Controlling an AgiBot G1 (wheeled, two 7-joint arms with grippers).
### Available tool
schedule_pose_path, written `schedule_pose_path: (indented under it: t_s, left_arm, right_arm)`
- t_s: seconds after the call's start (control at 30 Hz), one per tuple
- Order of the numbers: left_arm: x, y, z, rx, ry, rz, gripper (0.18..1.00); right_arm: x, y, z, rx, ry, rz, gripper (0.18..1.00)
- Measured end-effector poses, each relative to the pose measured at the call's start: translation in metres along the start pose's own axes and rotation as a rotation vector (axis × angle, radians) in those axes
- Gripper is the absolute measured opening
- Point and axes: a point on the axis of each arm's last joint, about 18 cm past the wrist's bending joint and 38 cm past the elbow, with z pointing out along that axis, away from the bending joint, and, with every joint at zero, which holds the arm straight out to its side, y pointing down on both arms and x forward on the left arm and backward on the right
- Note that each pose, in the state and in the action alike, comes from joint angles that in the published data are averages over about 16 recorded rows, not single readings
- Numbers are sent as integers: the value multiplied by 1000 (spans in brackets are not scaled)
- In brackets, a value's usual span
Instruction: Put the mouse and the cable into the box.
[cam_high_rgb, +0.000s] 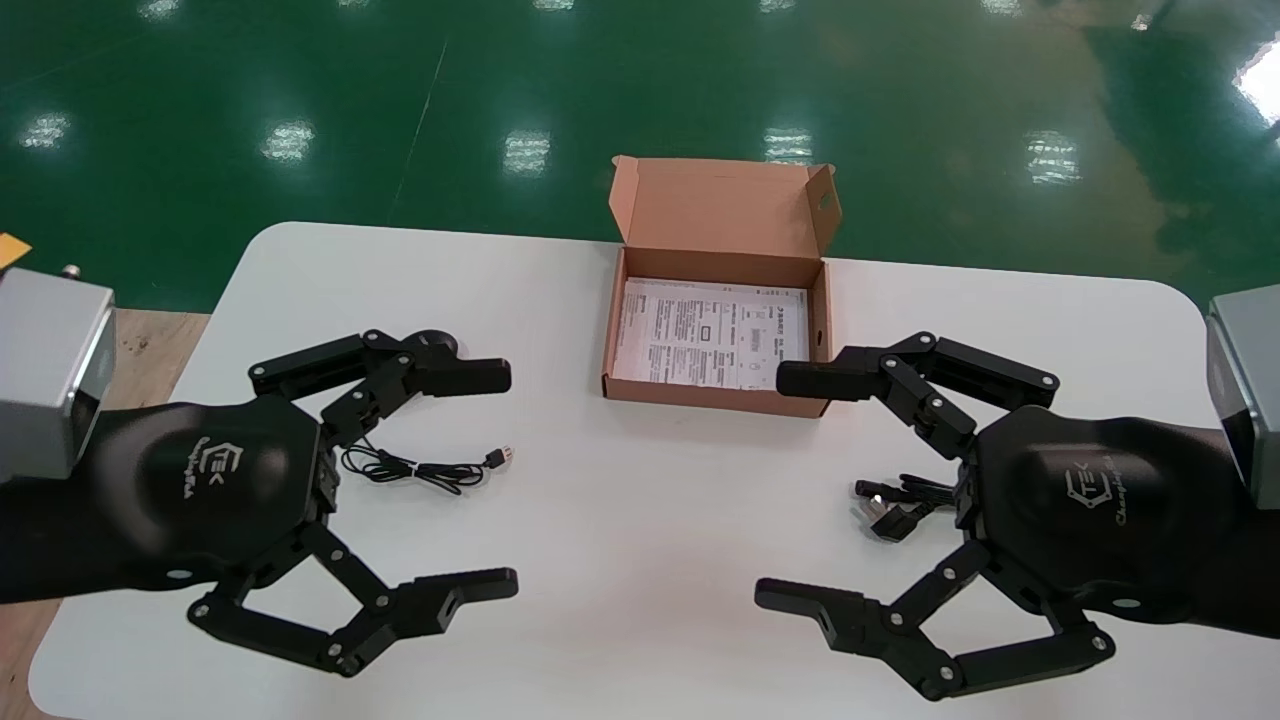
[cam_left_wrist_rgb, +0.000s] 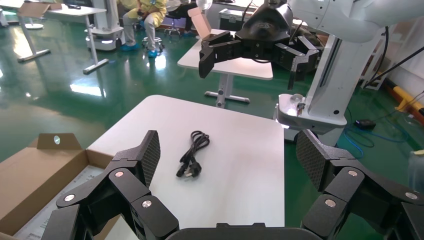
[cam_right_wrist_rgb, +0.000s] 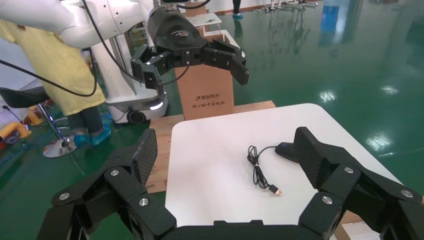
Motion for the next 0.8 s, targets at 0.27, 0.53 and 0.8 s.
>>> schedule_pose_path:
  t_s: [0.27, 0.53, 0.8]
  left_arm:
    - [0, 0, 0, 0, 0, 0, 1001]
    - [0, 0, 0, 0, 0, 0, 1001]
    - [0, 0, 0, -1, 0, 0, 1001]
  right_arm:
    - [0, 0, 0, 0, 0, 0, 1000]
    - [0, 0, 0, 0, 0, 0, 1000]
    - [0, 0, 0, 0, 1, 0, 1000]
